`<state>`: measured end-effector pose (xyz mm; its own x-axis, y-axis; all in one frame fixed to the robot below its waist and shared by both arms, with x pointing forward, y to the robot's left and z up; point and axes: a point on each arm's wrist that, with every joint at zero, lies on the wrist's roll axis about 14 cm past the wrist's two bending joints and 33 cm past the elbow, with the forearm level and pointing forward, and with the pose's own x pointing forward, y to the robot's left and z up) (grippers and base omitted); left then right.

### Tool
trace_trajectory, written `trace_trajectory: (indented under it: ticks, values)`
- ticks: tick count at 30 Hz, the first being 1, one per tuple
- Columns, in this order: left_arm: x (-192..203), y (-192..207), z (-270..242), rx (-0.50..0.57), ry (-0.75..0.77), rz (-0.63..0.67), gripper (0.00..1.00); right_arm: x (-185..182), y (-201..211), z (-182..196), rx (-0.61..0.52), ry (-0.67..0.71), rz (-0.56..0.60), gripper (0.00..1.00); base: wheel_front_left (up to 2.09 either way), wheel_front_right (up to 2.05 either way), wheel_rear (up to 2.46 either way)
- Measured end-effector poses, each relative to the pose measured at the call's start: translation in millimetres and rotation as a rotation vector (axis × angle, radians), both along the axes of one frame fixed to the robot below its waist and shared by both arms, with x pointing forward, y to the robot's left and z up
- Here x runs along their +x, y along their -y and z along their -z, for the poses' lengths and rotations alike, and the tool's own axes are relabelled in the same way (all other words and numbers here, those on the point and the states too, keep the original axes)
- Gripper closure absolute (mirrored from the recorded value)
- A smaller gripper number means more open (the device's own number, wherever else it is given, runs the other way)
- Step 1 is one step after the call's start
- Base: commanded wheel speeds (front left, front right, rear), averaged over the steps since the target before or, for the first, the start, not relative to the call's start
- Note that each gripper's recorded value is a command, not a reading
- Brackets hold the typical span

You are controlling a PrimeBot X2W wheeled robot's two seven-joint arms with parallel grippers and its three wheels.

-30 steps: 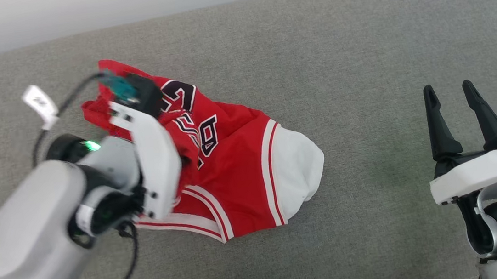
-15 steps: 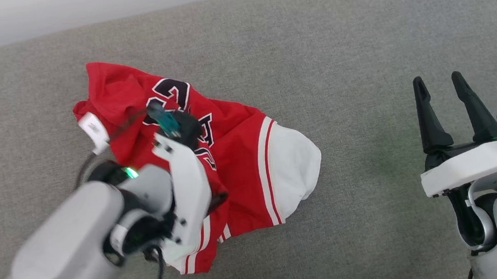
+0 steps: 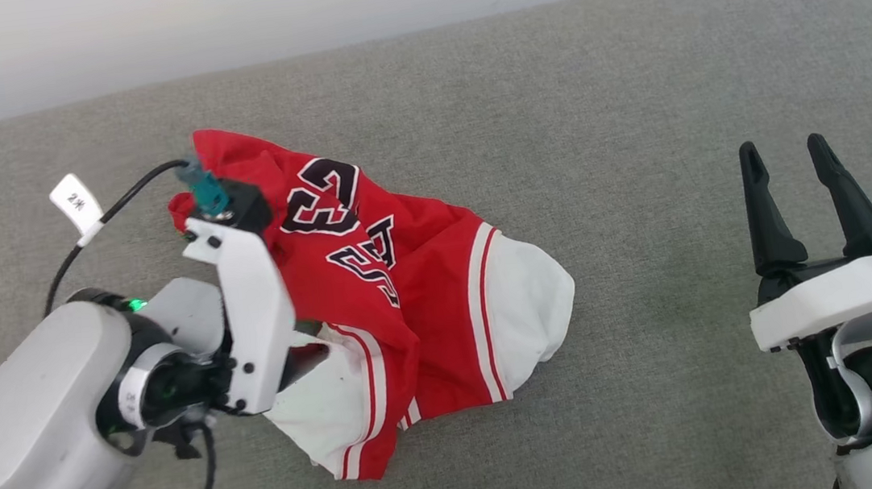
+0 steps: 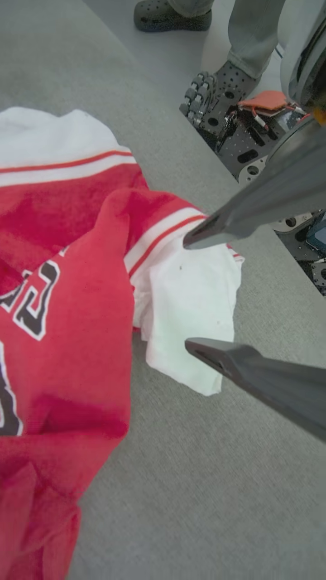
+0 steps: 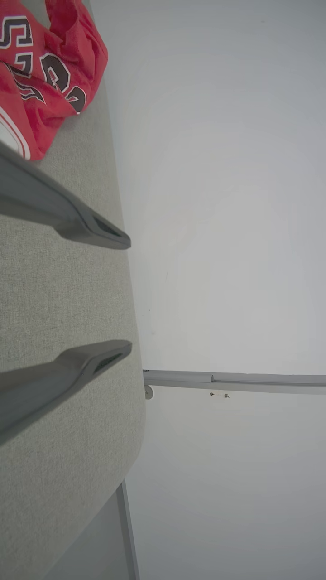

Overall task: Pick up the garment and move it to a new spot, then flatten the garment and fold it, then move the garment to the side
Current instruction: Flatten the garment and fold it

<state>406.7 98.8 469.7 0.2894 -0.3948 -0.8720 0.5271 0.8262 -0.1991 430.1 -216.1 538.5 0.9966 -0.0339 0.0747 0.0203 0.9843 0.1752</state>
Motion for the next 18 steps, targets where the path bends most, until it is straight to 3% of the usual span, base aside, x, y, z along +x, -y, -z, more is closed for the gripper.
trace_trajectory:
  ticks: [13,18]
  values:
    - [2,-38,44,0.099,-0.048,-0.085,0.0,1,-1,0,-0.009,-0.008,-0.005,0.0,0.0,0.0,0.0]
    - [6,-39,65,0.091,-0.068,-0.093,0.0,3,0,5,-0.014,-0.026,-0.004,0.0,0.0,0.0,0.0]
